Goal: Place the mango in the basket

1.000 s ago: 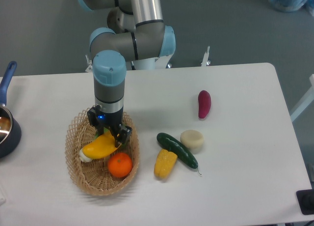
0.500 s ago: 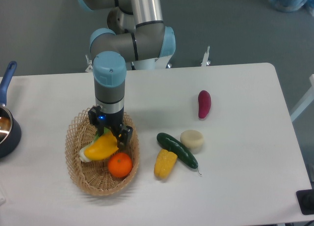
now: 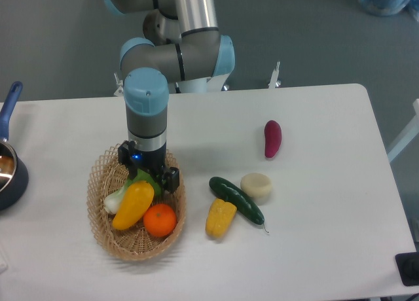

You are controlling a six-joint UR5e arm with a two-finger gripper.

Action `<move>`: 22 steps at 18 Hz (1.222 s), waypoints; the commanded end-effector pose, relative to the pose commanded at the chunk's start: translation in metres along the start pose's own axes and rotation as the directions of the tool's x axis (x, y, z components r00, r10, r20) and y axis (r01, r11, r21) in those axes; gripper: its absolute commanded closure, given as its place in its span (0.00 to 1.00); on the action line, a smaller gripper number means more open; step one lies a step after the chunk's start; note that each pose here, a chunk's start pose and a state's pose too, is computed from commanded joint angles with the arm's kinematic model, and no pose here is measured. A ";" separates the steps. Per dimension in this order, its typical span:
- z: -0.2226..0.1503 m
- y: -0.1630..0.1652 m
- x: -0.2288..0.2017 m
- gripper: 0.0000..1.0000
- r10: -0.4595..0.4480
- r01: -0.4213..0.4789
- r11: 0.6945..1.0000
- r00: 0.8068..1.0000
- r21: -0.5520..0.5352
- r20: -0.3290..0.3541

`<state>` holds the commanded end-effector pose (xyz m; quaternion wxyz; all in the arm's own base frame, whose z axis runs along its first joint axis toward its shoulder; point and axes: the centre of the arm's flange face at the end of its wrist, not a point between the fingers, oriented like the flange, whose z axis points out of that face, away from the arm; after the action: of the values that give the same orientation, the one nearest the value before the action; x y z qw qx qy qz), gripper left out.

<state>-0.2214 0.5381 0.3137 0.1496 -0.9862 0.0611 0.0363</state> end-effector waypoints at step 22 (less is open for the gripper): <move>-0.241 0.084 -0.183 0.00 0.119 -0.130 0.991 0.925 0.006 0.360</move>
<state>-0.4005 0.4059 0.5356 0.1702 -0.9548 0.0959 0.2240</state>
